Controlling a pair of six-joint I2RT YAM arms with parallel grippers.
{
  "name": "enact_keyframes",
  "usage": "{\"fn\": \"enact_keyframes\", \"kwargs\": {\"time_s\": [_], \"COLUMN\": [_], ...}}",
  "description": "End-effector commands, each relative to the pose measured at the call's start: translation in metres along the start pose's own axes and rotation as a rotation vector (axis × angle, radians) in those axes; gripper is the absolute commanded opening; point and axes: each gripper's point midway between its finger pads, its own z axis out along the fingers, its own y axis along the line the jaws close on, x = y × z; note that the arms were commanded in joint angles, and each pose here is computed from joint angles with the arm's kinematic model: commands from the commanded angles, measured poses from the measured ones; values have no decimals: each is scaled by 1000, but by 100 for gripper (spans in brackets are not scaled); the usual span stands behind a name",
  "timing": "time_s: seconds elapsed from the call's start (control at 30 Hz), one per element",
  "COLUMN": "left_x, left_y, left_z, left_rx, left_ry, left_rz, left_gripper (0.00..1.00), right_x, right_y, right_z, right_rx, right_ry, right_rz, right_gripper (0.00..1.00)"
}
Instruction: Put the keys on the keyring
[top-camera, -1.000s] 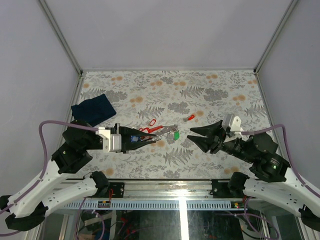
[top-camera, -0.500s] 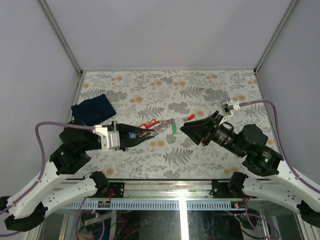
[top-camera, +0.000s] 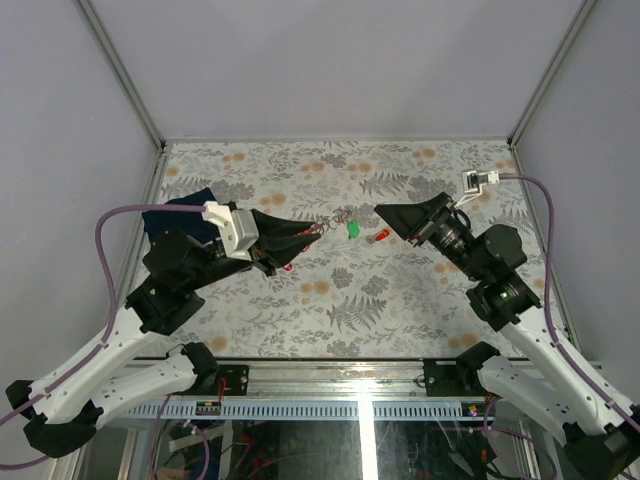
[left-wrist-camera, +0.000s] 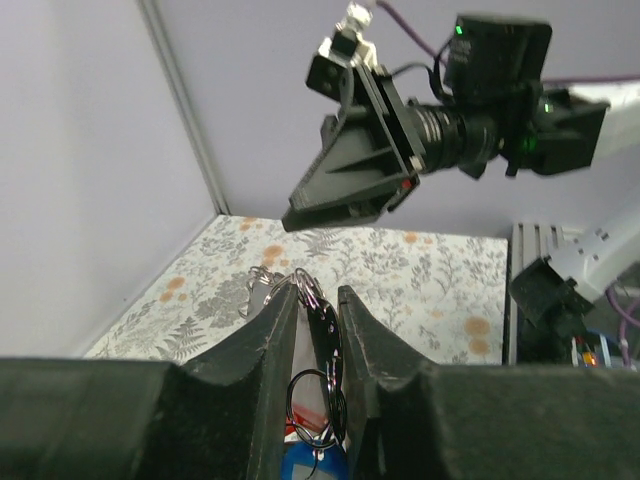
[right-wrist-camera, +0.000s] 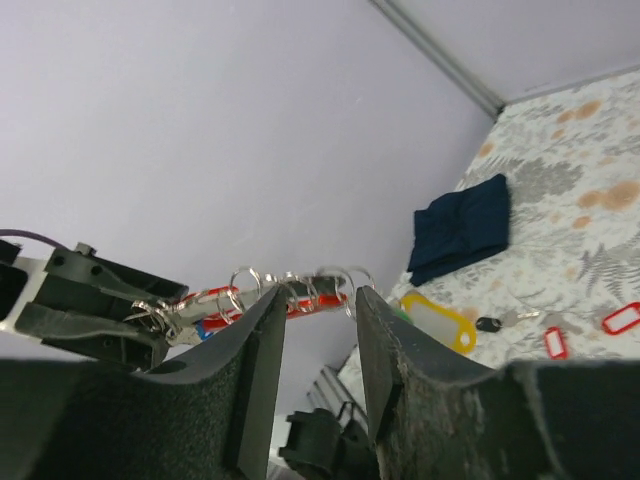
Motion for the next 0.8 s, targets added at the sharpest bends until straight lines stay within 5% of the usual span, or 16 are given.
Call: {"fn": "enact_keyframes", "kwargs": {"time_s": [0.0,0.2,0.77], "left_x": [-61,-70,-72], "left_y": [21,23,6], "left_z": [-7,-14,-8], "left_rx": [-89,-82,29], "left_ry": [-253,-342,-362], "left_rz": [-41,-80,-101], "left_gripper": [0,0,0], "right_x": [-19,-19,-11], "right_y": [46,57,71], "right_z": [3,5,10], "right_rx": [-225,-280,-389], "right_ry": [-44,-22,43], "right_rz": [100,110,118], "right_gripper": [40,38,35]}}
